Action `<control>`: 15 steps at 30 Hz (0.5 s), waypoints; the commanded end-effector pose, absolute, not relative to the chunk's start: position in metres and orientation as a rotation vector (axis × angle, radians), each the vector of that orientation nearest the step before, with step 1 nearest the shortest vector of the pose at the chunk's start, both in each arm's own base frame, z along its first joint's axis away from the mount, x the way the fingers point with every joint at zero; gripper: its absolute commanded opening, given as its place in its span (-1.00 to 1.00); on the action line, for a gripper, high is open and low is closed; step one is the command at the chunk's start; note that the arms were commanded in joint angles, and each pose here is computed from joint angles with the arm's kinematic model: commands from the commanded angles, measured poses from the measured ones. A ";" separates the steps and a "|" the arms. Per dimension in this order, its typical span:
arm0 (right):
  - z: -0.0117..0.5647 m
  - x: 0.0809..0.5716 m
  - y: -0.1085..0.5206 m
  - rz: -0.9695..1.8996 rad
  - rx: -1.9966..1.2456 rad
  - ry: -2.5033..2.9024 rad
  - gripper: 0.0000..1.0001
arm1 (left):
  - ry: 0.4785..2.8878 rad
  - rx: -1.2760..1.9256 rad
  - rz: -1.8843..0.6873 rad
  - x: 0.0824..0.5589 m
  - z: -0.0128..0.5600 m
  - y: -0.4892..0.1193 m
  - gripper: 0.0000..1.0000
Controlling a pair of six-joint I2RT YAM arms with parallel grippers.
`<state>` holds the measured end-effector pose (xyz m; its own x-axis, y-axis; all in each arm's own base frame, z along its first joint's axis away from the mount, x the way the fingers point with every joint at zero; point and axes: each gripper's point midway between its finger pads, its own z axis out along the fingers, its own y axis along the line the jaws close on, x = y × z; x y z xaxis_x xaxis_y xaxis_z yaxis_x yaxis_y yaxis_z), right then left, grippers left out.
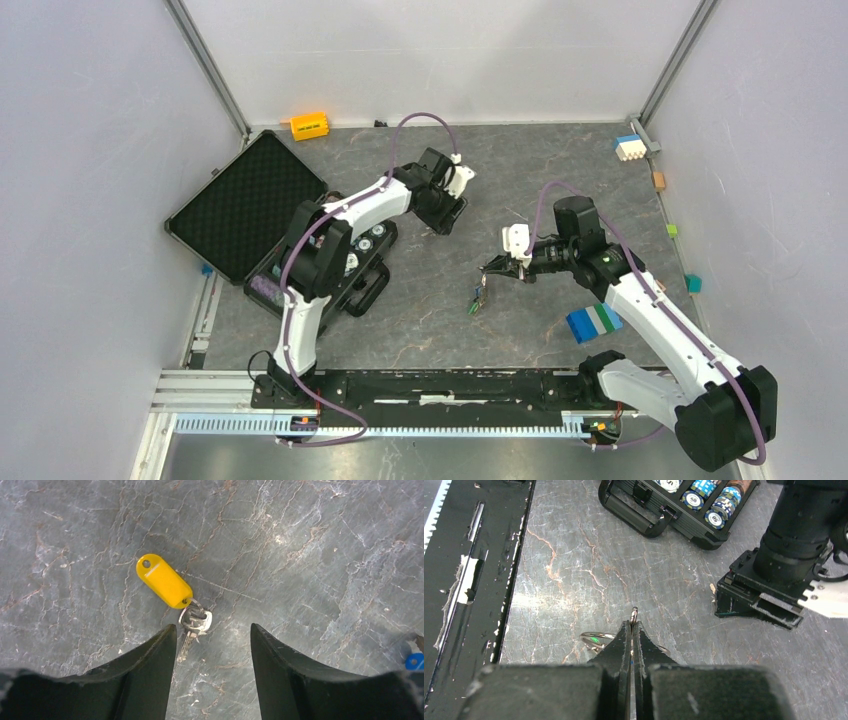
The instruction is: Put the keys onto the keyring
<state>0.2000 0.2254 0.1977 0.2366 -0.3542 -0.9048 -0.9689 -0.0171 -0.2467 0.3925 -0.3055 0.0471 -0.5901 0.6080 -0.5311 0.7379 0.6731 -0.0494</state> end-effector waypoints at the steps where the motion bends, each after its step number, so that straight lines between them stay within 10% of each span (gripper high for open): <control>1: 0.206 0.205 0.227 0.787 -1.540 1.244 -1.00 | 2.376 1.059 -0.243 0.407 0.055 -0.310 0.21; 15: 0.206 0.203 0.228 0.797 -1.540 1.243 -1.00 | 2.399 1.115 -0.156 0.418 0.036 -0.310 -0.08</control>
